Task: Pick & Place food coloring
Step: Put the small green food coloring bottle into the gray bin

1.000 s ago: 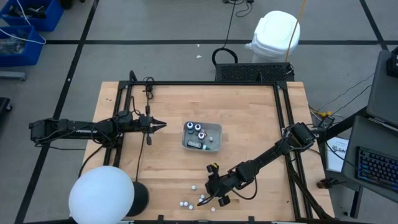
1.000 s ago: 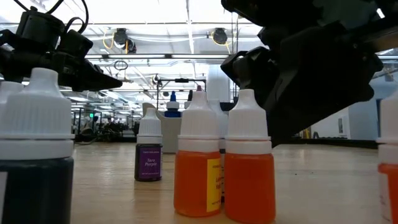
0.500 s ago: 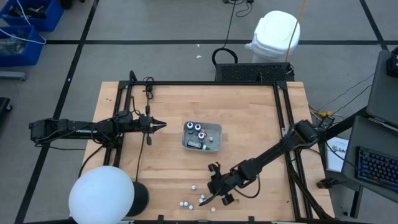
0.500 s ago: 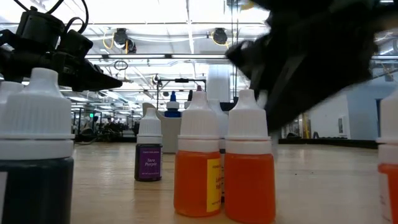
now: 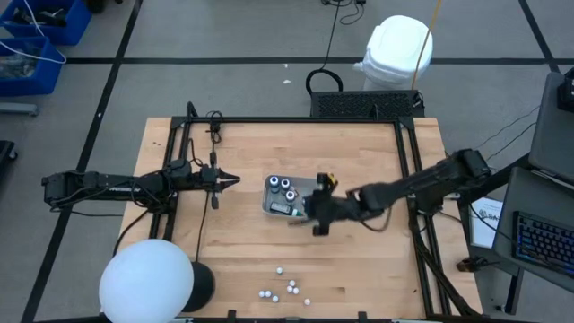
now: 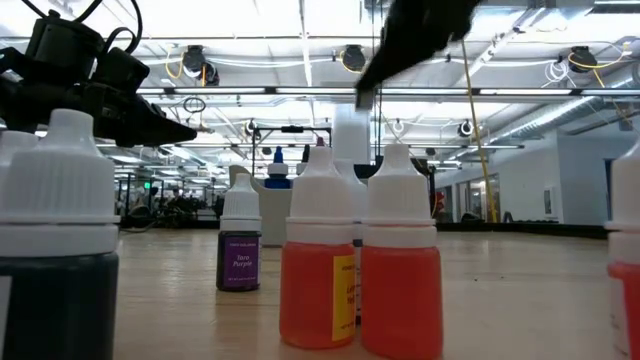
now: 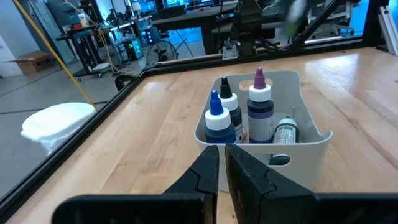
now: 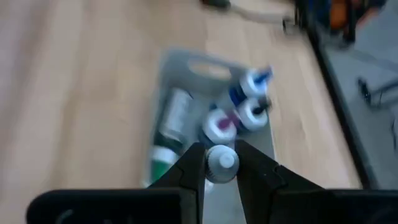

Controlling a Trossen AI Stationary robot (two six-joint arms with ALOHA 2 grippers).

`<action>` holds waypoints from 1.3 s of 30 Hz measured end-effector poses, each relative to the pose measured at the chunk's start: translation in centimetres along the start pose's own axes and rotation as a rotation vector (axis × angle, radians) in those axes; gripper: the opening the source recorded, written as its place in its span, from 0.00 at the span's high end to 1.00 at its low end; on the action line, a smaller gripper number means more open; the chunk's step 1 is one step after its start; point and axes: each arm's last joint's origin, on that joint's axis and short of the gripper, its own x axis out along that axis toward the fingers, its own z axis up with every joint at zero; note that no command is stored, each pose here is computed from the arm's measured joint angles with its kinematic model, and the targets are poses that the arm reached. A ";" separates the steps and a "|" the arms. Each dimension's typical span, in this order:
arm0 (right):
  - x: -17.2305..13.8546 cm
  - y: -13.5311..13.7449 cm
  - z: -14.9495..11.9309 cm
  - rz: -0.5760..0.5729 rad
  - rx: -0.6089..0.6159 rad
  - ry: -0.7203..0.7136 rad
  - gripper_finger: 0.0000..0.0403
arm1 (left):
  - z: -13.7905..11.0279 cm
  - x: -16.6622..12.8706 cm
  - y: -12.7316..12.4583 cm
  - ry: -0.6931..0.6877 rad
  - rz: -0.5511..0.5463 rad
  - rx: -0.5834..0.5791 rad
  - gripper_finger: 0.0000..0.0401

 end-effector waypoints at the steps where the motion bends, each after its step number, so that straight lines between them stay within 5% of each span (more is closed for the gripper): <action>1: 0.8 -0.6 -0.6 0.001 0.013 0.022 0.86 | 0.0 0.0 0.0 0.000 0.000 0.000 0.91; 8: 5.1 -2.9 -3.9 0.062 0.093 0.029 0.86 | -0.1 0.0 0.0 0.012 -0.002 0.005 0.91; 23: 7.0 -5.0 -5.0 0.084 0.140 0.066 0.86 | -0.3 0.0 0.0 0.028 0.006 0.028 0.91; 39: 6.3 -2.0 -3.7 0.141 0.126 -0.040 0.86 | -0.3 0.0 0.0 0.032 0.004 0.028 0.91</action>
